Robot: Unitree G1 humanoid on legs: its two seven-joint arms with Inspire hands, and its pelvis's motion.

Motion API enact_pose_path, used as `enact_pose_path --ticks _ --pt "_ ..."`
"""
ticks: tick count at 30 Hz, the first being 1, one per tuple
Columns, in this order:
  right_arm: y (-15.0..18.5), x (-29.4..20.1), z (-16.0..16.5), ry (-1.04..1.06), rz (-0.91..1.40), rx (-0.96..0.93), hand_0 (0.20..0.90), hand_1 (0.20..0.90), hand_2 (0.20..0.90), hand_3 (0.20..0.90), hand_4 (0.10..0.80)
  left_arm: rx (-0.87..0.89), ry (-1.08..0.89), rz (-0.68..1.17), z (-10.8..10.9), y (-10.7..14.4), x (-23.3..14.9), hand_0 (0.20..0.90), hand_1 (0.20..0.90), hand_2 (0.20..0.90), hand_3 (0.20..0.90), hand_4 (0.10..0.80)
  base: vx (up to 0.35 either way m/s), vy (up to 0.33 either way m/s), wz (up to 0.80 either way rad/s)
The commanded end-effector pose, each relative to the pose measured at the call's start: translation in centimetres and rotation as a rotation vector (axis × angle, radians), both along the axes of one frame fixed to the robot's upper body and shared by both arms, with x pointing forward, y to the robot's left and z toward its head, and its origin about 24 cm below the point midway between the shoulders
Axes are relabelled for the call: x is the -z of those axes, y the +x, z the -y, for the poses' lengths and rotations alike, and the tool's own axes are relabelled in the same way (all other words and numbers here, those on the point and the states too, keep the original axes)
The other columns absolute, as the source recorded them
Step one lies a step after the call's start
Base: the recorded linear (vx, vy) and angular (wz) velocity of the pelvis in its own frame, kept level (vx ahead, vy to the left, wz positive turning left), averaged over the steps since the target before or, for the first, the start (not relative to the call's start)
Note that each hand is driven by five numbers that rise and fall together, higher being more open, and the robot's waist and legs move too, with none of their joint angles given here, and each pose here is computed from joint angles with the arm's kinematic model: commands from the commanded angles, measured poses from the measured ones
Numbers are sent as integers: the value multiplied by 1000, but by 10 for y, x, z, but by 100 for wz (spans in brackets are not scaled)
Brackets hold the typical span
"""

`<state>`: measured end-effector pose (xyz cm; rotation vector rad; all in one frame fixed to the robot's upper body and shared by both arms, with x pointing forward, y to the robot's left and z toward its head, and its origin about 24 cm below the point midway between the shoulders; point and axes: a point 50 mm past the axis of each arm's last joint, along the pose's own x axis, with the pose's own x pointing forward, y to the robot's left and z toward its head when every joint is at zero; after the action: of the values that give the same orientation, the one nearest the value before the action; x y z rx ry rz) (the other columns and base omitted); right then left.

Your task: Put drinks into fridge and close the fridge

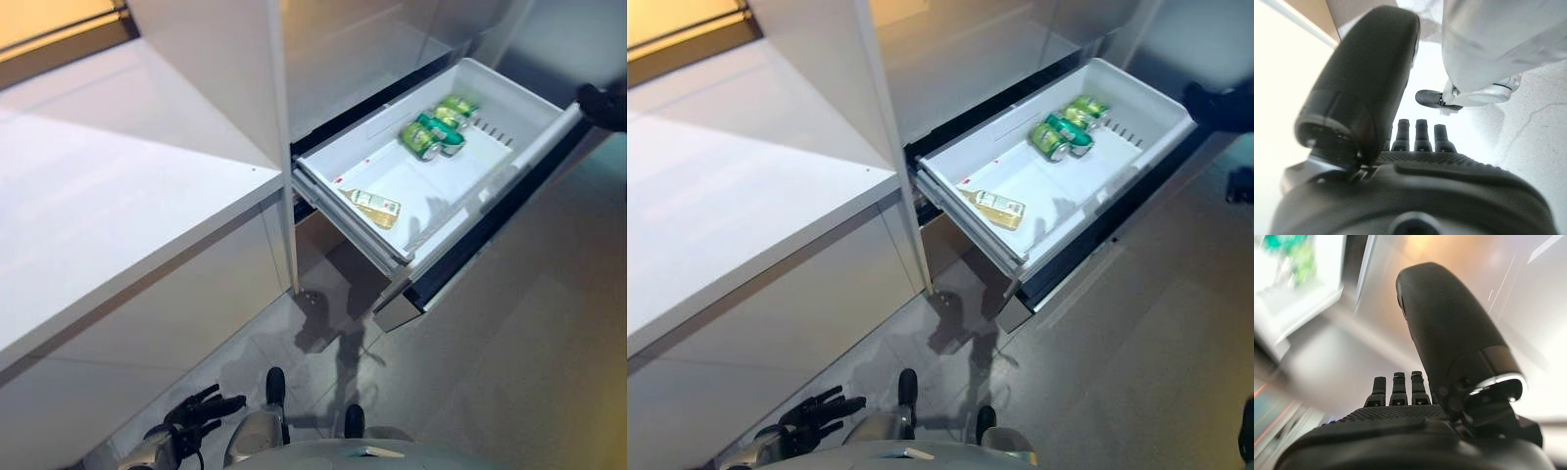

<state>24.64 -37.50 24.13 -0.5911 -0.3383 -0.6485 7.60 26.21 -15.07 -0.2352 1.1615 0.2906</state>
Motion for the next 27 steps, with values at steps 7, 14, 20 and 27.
enact_pose_path --ticks 7,14,20,27 --pt "-66 73 43 173 -22 185 900 900 900 900 800 -52 50 -109 -13 -38 4 900 900 900 900 800 189 24 -10" --pt "-39 101 32 287 -92 106 900 900 900 900 800 -66 95 -18 -20 3 -6 900 900 900 900 800 -124 -9 -4" --pt "8 102 1 290 -146 -103 900 900 900 900 800 -102 137 83 -24 42 -17 900 900 900 900 800 -141 -2 5" --pt "59 73 -48 185 -157 -333 900 900 900 900 800 -73 133 116 -20 65 -23 900 900 900 900 800 -64 17 14"
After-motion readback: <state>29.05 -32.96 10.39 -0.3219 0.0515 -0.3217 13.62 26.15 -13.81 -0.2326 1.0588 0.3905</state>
